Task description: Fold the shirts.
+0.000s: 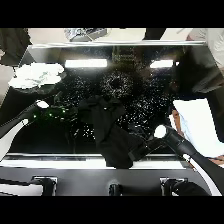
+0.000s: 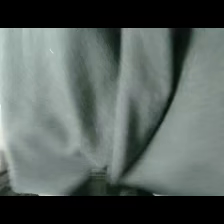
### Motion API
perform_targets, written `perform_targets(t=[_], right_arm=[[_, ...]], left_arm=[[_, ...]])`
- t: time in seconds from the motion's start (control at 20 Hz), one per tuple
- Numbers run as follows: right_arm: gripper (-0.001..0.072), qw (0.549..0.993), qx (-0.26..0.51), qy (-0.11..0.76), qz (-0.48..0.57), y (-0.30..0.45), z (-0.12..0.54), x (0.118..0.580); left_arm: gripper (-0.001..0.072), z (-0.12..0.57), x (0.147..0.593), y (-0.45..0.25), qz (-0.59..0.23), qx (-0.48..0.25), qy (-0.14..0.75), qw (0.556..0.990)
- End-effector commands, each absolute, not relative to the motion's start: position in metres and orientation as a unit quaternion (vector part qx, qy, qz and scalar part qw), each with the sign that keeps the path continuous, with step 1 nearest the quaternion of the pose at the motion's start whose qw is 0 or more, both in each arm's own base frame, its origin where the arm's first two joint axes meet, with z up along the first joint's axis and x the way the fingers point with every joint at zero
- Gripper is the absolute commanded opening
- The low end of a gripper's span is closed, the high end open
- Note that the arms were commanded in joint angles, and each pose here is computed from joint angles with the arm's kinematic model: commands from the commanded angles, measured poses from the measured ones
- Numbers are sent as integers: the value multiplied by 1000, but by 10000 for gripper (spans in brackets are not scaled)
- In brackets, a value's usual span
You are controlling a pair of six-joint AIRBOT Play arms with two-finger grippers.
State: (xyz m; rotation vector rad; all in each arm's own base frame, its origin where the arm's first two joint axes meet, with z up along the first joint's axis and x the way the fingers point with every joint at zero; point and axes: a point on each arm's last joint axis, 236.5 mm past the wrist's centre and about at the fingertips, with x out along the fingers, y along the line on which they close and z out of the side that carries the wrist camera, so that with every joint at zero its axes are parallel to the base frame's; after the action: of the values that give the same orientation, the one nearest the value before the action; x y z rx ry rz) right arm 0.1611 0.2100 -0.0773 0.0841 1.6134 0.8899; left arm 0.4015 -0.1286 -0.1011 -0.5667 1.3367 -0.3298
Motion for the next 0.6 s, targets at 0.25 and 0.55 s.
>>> perform_targets(t=[0.25,0.55], right_arm=[[35,651,-122,673,330,161,-66,202],[35,693,-225,626,277,127,-21,256]], left_arm=[[28,-61,409,-120,-175,-201,568,778],[28,-27,407,-116,-187,-185,544,797]])
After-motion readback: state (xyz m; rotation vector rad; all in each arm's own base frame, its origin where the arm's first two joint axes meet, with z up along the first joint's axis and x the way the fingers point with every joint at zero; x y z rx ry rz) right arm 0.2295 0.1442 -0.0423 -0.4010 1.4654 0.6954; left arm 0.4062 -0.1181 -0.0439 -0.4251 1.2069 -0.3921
